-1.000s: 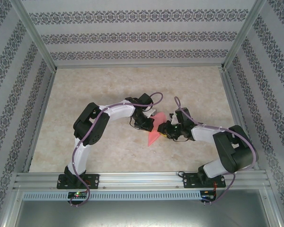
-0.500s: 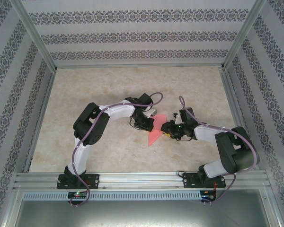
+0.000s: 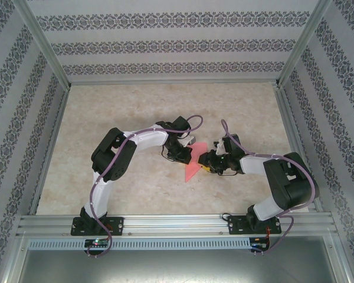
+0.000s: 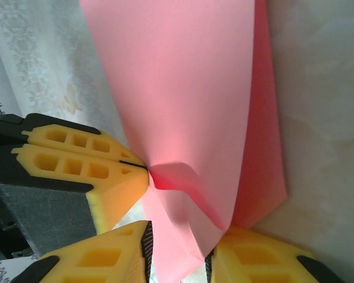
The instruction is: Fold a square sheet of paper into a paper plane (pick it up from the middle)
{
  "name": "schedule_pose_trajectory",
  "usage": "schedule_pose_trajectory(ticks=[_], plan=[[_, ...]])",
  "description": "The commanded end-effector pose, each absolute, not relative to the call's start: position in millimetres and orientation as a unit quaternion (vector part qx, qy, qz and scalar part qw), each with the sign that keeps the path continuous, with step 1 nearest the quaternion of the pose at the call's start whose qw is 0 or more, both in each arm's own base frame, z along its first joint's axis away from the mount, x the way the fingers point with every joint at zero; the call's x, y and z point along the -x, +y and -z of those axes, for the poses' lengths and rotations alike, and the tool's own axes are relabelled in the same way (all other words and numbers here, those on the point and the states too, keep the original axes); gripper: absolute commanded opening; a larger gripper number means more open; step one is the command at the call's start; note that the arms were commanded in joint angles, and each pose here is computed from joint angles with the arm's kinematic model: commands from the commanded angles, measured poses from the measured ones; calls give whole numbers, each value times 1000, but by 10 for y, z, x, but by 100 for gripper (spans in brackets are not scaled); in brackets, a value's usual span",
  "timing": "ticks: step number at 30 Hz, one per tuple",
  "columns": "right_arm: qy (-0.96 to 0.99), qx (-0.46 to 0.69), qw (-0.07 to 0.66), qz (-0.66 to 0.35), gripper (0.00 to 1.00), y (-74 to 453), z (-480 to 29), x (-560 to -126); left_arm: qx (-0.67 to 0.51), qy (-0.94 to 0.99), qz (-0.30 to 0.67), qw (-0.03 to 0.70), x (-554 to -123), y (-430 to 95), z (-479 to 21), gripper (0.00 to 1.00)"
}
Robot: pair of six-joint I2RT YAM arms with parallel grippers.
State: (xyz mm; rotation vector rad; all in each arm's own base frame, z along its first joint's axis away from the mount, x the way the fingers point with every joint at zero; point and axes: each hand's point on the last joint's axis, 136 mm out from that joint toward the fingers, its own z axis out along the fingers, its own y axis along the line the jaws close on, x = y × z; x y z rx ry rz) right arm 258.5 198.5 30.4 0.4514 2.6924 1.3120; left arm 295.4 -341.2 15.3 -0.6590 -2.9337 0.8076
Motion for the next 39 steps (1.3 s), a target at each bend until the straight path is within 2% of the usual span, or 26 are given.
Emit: schedule_pose_trajectory(ticks=[1,11,19,39], plan=[[880,-137,51,-453,29,2088,-358,-2535,200,-965,-148,82,-2697,-2946,572,10],[897,-135,47,-418,11,2048,-296,-2443,203,-965,-144,84,-2688,-2929,574,10],[918,-126,42,-373,3,1991,-254,-2440,202,-965,-147,83,-2693,-2942,565,10],[932,-94,27,-349,1,2178,-302,-2502,202,-964,-152,81,-2694,-2957,565,10]])
